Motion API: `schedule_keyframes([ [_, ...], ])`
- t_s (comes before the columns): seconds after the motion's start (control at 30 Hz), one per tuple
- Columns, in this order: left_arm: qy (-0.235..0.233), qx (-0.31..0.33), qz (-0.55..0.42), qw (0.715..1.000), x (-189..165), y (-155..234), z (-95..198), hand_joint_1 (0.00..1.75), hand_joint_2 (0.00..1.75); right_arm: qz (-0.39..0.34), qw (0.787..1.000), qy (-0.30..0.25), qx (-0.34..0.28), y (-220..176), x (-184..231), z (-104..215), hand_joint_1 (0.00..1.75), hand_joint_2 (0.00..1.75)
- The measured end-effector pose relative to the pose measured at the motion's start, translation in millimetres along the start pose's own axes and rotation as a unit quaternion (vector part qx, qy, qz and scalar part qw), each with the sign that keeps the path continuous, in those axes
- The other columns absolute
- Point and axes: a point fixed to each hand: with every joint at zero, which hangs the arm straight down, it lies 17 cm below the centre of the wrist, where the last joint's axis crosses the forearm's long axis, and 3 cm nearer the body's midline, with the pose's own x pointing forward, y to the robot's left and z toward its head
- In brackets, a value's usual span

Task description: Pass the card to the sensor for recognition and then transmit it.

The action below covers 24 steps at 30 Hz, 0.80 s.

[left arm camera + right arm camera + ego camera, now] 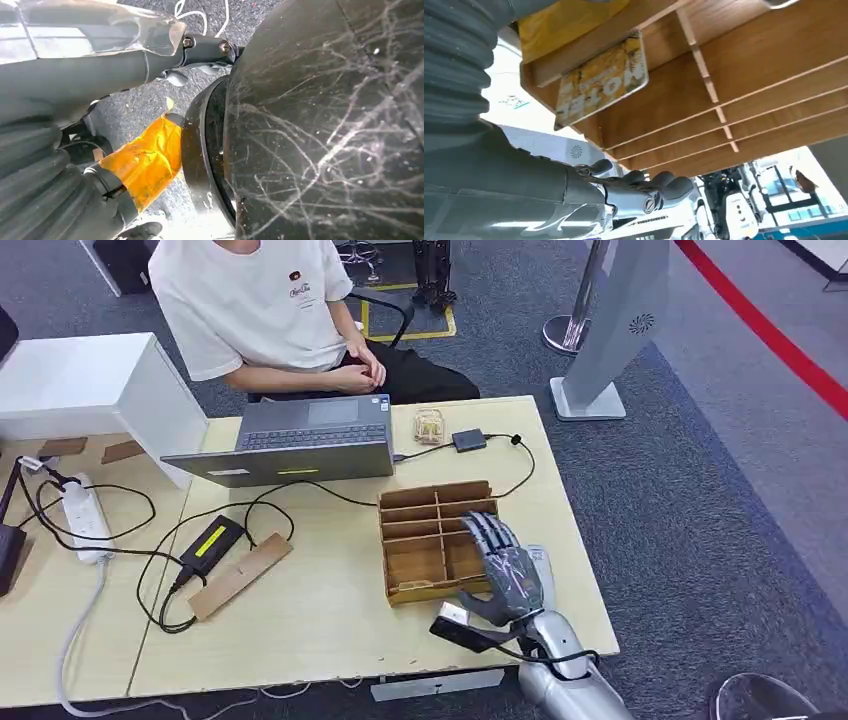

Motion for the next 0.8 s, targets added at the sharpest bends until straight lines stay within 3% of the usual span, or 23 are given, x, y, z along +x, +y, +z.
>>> schedule_keyframes([
  [0.8, 0.005, 0.003, 0.016, 1.0, 1, -1, -1, 0.0, 1.75, -0.007, 0.999, 0.006, -0.037, -24, -1, 4, 0.0, 1.75],
])
